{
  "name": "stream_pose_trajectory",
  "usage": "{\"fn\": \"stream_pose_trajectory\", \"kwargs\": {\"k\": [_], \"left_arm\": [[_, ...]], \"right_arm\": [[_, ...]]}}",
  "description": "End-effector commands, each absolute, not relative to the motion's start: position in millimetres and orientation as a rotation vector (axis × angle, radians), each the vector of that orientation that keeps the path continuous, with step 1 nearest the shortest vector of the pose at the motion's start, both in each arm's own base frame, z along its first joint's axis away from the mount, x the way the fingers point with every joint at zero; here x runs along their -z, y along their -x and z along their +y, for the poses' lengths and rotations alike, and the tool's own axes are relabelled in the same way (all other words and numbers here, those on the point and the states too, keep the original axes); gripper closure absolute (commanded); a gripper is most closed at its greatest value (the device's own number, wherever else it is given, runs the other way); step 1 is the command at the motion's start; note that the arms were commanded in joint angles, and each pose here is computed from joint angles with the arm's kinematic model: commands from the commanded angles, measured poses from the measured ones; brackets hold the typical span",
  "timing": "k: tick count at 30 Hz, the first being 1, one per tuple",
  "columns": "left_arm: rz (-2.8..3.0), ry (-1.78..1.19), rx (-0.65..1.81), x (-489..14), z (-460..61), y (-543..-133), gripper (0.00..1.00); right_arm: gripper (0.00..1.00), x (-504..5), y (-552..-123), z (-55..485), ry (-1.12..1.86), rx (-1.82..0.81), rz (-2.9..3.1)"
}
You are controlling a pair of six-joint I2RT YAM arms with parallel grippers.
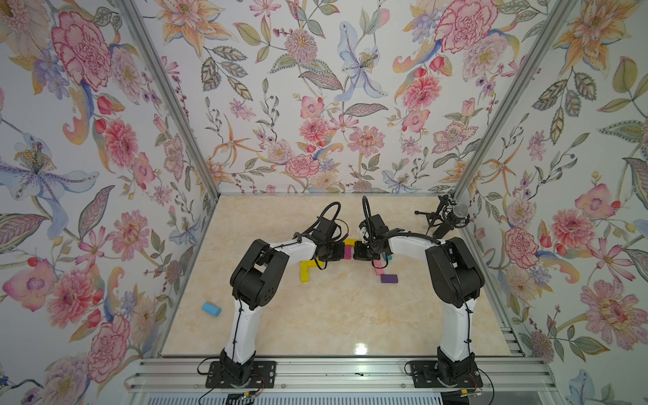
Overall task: Assemble the letter p with building blocks
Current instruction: Assemble the building block at the center of the board.
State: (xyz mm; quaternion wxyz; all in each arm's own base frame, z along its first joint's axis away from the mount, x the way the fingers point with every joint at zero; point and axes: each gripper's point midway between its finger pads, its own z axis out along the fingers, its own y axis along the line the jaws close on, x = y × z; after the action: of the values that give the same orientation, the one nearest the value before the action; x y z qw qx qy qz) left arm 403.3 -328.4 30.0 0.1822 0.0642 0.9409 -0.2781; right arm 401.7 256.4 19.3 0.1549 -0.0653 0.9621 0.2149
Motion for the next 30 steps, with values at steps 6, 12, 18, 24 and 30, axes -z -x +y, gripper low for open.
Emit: {"fn": "stream_pose_trajectory", "kwargs": {"k": [6, 12, 18, 24, 30], "left_arm": [[2.668, -0.211, 0.779, -25.7, -333.1, -401.5, 1.0], [2.667, -0.209, 0.784, -25.6, -333.5, -402.5, 1.0], [2.67, -0.208, 0.79, -23.9, -334.0, -401.8, 1.0], [2.674, -0.208, 0.799, -21.8, -335.4, -400.4, 1.0], [2.672, -0.204, 0.794, -22.5, -334.8, -402.0, 1.0]], "right_arm": [[1.0, 6.9, -384.0, 239.6, 0.148, -0.534, 2.868], [1.0, 6.2, -383.9, 239.4, 0.15, -0.533, 2.866], [1.0, 7.3, -383.8, 238.9, 0.148, -0.532, 2.869], [1.0, 9.4, -382.6, 238.2, 0.151, -0.529, 2.874], [1.0, 9.0, -383.0, 236.6, 0.147, -0.527, 2.871]]}}
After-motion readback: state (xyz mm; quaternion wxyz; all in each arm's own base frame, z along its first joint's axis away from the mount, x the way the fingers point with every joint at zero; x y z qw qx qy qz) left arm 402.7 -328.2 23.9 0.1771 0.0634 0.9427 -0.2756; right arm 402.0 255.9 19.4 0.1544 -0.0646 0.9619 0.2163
